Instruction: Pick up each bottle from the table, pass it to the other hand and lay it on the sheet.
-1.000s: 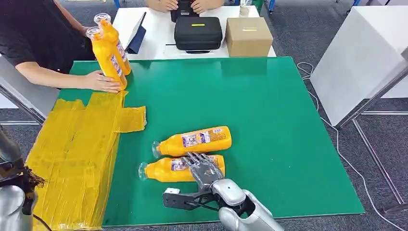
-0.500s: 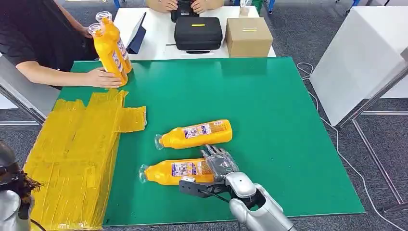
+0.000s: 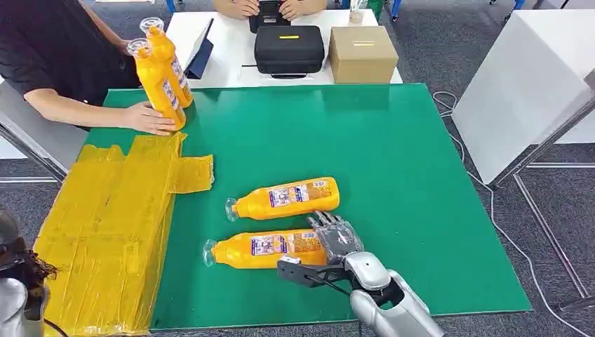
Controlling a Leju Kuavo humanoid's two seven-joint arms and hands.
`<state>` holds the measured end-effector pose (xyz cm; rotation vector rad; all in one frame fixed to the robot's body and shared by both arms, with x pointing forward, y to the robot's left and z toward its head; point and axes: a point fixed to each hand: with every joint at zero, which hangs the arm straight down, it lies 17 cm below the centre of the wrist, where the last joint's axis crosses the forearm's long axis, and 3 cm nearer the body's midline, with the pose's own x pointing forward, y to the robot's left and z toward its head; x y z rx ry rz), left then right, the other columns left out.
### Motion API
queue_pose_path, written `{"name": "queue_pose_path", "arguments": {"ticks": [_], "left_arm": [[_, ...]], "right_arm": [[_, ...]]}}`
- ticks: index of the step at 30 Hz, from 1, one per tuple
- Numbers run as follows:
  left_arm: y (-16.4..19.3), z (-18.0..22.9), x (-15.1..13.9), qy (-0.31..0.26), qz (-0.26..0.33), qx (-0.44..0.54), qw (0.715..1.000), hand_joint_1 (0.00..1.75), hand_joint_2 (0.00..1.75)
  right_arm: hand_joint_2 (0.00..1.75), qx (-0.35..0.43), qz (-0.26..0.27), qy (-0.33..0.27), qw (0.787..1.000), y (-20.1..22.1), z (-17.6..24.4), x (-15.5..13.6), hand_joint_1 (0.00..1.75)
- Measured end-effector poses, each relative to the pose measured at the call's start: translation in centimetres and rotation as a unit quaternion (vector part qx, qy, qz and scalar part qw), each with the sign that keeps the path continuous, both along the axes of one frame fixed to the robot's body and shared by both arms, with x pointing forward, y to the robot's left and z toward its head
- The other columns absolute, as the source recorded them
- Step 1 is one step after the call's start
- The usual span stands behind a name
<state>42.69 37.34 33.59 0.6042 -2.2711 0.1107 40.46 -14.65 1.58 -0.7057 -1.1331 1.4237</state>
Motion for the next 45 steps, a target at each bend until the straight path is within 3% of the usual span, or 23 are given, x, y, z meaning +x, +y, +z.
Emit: {"name": "queue_pose_path", "arguments": {"ticks": [12,26,45], "left_arm": [[-0.1,-0.1,0.0,-0.007,-0.01,-0.007,1.0,0.0,0.0],[0.0,-0.2,0.0,-0.009,-0.01,-0.009,1.0,0.0,0.0],[-0.8,0.4,0.5,-0.015,-0.011,-0.013,1.0,0.0,0.0]], "right_arm": [[1.75,0.017,0.005,0.009,1.0,0.1,-0.2,-0.9,0.0],[1.75,0.041,0.033,0.02,0.998,3.0,0.5,-2.2,0.0],[1.75,0.058,0.052,0.017,0.997,7.4,1.9,-0.9,0.0]]}}
